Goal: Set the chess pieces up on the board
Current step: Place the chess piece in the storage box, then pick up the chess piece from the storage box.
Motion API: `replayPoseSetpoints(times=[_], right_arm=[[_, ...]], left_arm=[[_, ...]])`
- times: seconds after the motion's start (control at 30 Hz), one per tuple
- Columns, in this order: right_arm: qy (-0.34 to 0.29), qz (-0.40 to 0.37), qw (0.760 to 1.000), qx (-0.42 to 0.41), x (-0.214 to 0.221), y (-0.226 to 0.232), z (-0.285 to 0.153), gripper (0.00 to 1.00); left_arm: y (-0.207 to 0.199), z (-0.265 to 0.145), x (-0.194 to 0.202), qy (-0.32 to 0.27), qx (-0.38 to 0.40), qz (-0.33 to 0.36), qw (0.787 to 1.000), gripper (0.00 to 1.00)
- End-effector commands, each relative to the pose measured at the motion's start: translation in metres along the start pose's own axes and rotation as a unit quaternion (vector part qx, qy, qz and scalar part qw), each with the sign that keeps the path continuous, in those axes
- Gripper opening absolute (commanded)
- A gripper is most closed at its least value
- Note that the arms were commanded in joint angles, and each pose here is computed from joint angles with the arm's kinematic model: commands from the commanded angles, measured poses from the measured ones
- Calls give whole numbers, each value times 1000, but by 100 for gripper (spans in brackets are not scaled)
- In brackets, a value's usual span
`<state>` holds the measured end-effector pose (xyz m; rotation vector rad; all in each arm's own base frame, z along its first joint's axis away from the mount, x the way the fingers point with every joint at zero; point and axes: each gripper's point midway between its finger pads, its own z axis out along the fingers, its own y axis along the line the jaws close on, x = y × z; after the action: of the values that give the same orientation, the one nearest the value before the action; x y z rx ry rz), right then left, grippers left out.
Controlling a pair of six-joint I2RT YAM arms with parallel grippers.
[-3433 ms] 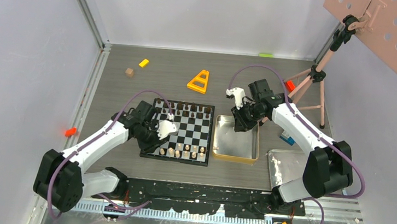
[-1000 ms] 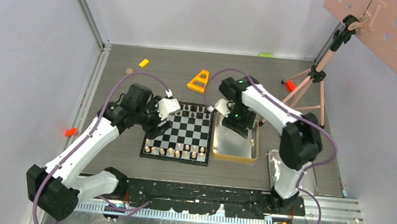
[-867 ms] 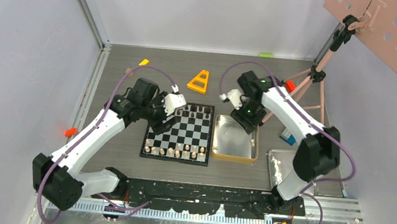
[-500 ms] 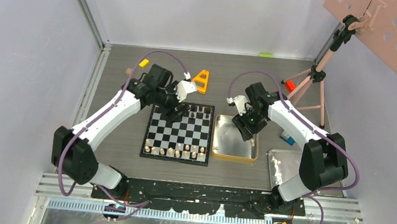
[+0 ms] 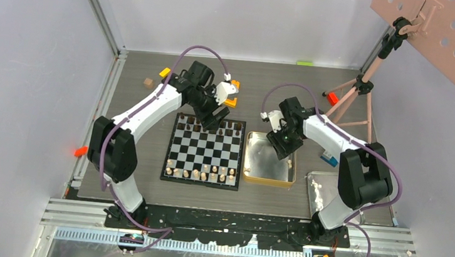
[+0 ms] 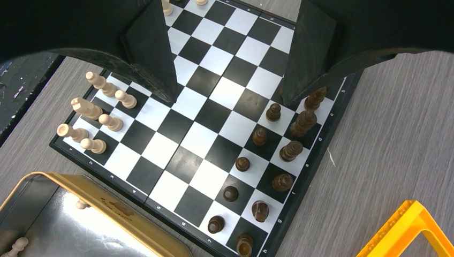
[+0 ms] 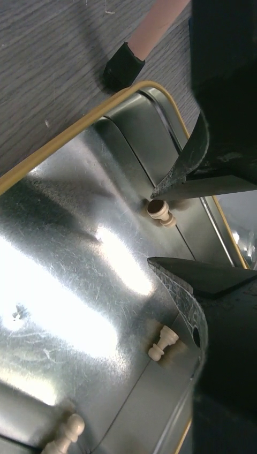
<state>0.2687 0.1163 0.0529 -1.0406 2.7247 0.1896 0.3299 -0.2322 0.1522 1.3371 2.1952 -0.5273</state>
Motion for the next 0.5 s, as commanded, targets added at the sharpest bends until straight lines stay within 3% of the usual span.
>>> replayPoseSetpoints(times=[0.0,0.47], right_arm=[[12,-3,1000,24,-2,-7,2,49],[90,-69,990,82,21,-10,9,46]], left_arm=[[-3,-5,-12,-11,10,2,1000,74],[-7,-7,-5,-10,8,5,1000,75]])
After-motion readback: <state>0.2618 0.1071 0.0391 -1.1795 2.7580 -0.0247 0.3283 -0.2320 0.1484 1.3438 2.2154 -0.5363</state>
